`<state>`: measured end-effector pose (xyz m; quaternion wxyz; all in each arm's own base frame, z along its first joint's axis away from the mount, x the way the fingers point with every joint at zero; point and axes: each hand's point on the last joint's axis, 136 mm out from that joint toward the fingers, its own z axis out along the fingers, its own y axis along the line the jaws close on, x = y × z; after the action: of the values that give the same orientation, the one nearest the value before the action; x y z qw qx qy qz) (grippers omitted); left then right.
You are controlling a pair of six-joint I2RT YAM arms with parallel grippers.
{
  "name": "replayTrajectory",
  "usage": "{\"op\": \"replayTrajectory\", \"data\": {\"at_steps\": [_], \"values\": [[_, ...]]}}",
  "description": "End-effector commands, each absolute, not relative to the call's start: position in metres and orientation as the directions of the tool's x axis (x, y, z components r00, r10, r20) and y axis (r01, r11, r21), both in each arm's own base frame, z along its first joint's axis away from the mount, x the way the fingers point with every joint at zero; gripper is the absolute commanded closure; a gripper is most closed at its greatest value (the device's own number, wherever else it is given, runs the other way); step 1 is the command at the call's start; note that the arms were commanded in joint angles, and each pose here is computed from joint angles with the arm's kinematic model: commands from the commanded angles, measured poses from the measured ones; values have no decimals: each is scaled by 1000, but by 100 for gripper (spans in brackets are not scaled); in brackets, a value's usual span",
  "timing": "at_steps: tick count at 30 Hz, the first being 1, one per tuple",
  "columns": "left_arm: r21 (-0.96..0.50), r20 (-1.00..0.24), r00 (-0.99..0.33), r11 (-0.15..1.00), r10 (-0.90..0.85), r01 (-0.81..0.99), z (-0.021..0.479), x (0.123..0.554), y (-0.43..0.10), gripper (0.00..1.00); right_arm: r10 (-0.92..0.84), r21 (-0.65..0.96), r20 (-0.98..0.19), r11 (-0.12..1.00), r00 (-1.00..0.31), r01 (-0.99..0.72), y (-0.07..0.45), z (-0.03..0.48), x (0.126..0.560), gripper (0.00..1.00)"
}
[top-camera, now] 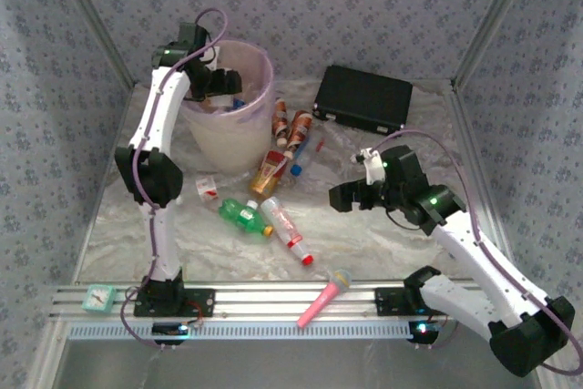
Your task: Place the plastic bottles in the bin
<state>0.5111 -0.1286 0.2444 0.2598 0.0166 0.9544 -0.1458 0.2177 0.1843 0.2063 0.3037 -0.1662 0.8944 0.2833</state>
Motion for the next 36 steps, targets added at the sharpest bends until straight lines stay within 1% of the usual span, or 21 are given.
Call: {"op": "replayTrajectory", "data": {"at_steps": [1,3,6,10,14,16,20,23,27,29,32,36], "values": [[-295,-547,-836,945,-47,140,272,510,-136,8,-169,349,-631,810,-757,-472,180,203,213,1],[-296,-566,-823,944,-50,146,282,509,-135,1,-181,327,-627,822,-758,-467,179,201,211,1],[-301,-596,-801,941,-58,156,301,506,-134,0,-243,236,-613,852,-752,-467,177,194,205,0],[-295,-643,-763,941,-68,164,333,497,-128,0,-353,99,-587,862,-728,-497,186,184,199,0],[-279,-707,-701,948,-97,150,374,481,-110,0,-477,-20,-545,829,-689,-558,219,166,190,2],[-266,-730,-675,954,-106,137,393,467,-101,0,-518,-47,-522,811,-678,-584,236,155,186,3],[-247,-763,-637,960,-110,131,420,433,-90,0,-571,-34,-482,770,-665,-637,273,127,176,5],[-264,-770,-626,955,-125,135,427,407,-88,0,-585,-7,-470,751,-661,-660,293,112,174,7],[-317,-792,-586,936,-172,153,434,371,-87,0,-612,-19,-420,745,-671,-667,297,92,171,10],[-367,-789,-576,916,-214,163,434,352,-86,0,-611,4,-415,740,-674,-673,305,82,172,11],[-429,-762,-596,887,-253,172,418,332,-90,0,-579,86,-408,746,-706,-661,316,68,173,15],[-469,-719,-641,868,-268,163,396,317,-94,0,-594,86,-378,741,-710,-666,321,54,174,18]]}}
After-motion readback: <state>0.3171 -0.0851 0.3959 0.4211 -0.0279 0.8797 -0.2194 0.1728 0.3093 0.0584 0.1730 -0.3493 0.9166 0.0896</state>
